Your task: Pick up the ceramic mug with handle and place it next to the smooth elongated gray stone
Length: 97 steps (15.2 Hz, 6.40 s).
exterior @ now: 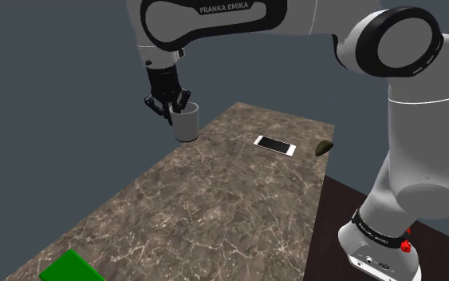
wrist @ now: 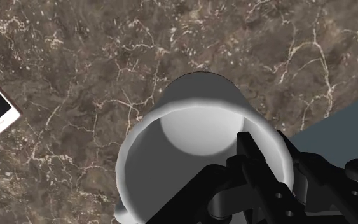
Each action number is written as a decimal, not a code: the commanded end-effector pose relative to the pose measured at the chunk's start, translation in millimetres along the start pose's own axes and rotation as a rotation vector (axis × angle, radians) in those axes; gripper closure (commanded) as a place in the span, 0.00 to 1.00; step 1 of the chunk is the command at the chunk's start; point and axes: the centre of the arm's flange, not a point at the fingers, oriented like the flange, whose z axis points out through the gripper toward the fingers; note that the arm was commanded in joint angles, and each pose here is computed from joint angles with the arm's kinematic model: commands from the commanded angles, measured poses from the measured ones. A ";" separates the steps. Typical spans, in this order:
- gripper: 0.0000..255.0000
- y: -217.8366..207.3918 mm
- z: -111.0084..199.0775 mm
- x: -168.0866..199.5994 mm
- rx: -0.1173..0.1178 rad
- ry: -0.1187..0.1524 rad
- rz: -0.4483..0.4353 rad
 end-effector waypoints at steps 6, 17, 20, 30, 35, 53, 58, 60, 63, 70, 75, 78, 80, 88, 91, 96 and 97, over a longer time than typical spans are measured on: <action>1.00 89.9 4.3 5.3 0.000 0.000 0.000; 1.00 234.6 13.5 13.8 0.000 0.000 0.000; 1.00 274.0 15.9 16.1 0.000 0.000 0.000; 1.00 405.5 24.2 23.9 0.000 0.000 0.000; 1.00 471.3 28.4 27.7 0.000 0.000 0.000; 1.00 700.0 42.8 41.2 0.000 0.000 0.000; 1.00 698.2 69.2 41.6 0.000 0.000 0.000; 1.00 697.5 79.7 41.7 0.000 0.000 0.000; 1.00 696.4 95.5 41.9 0.000 0.000 0.000; 1.00 694.0 132.4 42.4 0.000 0.000 0.000; 1.00 692.2 158.7 42.8 0.000 0.000 0.000; 1.00 691.2 174.5 43.0 0.000 0.000 0.000; 1.00 690.5 185.0 43.1 0.000 0.000 0.000; 1.00 689.1 205.4 43.4 0.000 0.000 0.000; 1.00 689.1 205.4 43.4 0.000 0.000 0.000; 0.00 689.1 205.4 43.4 0.000 0.000 0.000; 0.00 689.1 205.4 43.4 0.000 0.000 0.000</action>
